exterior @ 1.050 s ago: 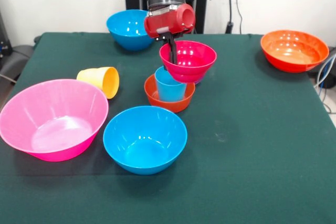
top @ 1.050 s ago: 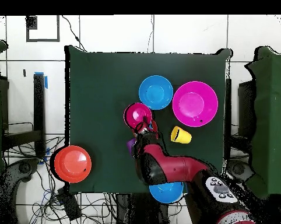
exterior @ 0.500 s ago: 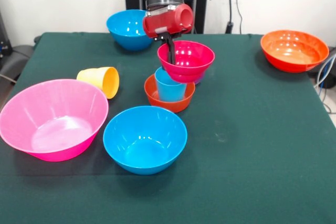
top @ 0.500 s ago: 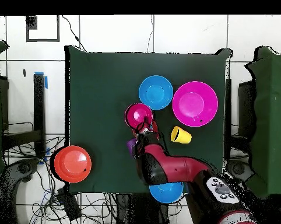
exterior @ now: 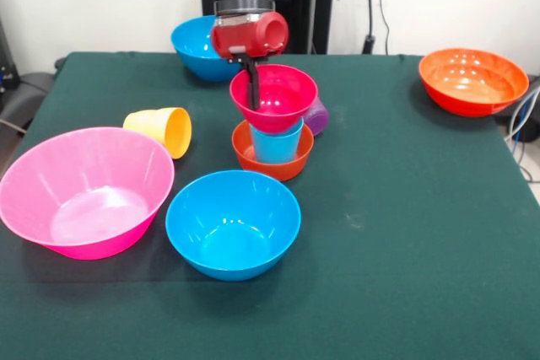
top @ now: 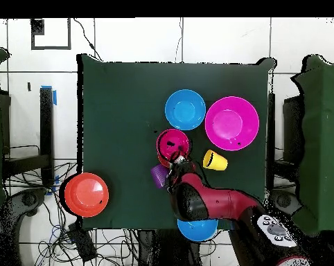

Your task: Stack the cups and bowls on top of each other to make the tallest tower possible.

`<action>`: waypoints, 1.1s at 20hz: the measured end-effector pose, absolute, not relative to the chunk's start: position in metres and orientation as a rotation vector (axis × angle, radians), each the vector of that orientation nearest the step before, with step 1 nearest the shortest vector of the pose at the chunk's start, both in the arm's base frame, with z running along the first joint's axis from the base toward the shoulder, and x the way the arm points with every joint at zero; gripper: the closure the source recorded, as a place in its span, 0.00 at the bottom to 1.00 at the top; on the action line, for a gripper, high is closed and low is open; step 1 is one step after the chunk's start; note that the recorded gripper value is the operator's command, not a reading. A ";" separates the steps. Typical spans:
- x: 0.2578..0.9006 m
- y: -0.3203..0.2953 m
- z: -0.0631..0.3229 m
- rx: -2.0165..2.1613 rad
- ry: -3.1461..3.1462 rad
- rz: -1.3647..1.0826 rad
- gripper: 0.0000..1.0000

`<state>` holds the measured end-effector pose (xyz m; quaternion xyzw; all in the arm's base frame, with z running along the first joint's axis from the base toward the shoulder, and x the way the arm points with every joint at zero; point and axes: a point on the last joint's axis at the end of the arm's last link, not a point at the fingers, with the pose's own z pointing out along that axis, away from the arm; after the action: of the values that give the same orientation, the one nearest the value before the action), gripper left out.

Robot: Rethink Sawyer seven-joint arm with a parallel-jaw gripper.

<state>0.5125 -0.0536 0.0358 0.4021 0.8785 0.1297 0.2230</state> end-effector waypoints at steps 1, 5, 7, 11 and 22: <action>0.510 -0.054 0.035 1.118 2.437 0.352 1.00; 0.501 -0.049 0.033 1.129 2.464 0.349 1.00; 0.497 -0.047 0.033 1.135 2.471 0.351 1.00; 0.486 -0.034 0.032 1.147 2.499 0.360 1.00; 0.464 -0.001 0.031 1.145 2.566 0.363 1.00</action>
<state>0.4640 -0.0010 0.0305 0.3993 0.8950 0.1267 0.1536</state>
